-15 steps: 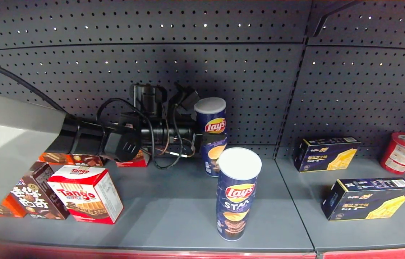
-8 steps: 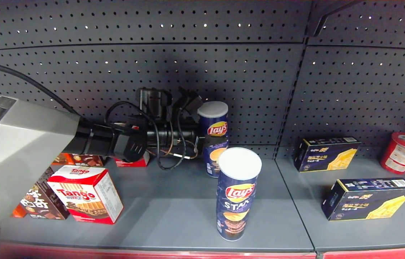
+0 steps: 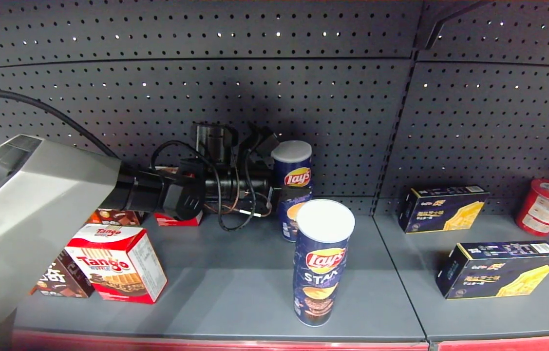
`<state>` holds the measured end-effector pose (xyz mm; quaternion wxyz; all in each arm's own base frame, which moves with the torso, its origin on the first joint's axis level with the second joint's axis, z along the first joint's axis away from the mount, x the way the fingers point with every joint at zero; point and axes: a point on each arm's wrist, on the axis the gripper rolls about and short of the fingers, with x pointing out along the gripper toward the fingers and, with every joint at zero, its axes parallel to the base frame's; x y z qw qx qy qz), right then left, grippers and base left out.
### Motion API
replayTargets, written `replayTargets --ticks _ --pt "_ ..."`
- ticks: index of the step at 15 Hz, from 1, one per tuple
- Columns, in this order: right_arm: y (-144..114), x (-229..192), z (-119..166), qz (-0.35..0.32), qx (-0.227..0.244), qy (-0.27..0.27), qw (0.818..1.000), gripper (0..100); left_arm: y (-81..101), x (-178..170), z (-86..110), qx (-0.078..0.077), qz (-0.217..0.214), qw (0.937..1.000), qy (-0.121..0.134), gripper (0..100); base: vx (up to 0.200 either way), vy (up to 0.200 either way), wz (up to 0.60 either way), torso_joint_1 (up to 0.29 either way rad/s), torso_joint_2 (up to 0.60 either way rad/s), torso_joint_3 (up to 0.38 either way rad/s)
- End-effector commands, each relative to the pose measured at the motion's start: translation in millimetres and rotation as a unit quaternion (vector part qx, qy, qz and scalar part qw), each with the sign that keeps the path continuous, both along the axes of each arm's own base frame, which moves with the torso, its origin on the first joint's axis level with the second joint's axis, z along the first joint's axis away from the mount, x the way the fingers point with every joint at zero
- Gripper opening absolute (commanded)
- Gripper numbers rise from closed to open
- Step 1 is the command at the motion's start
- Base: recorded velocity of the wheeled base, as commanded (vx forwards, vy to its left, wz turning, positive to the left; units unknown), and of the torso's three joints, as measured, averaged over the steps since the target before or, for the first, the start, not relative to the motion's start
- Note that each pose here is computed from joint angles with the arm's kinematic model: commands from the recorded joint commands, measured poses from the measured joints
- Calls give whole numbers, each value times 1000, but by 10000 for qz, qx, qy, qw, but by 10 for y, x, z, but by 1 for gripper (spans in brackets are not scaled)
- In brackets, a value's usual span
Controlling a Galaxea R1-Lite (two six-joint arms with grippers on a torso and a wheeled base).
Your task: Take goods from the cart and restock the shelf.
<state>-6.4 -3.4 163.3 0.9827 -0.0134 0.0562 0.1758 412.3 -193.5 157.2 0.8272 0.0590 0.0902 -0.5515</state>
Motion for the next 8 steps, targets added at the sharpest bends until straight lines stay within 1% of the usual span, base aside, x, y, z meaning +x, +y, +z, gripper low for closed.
replayTargets --ticks 1,3,8 --pt "0 1 0 3 -3 4 10000 100 1 -2 6 0 2 10000 -6 0 0 0 0 0 0 0" --pt "-2 -5 -5 -5 2 -10 10000 100 4 -8 -15 48 0 9999 92 0 0 0 0 0 0 0" --pt "-4 -15 -5 -104 6 -41 9999 100 -2 25 -43 60 4 9999 93 0 0 0 0 0 0 0"
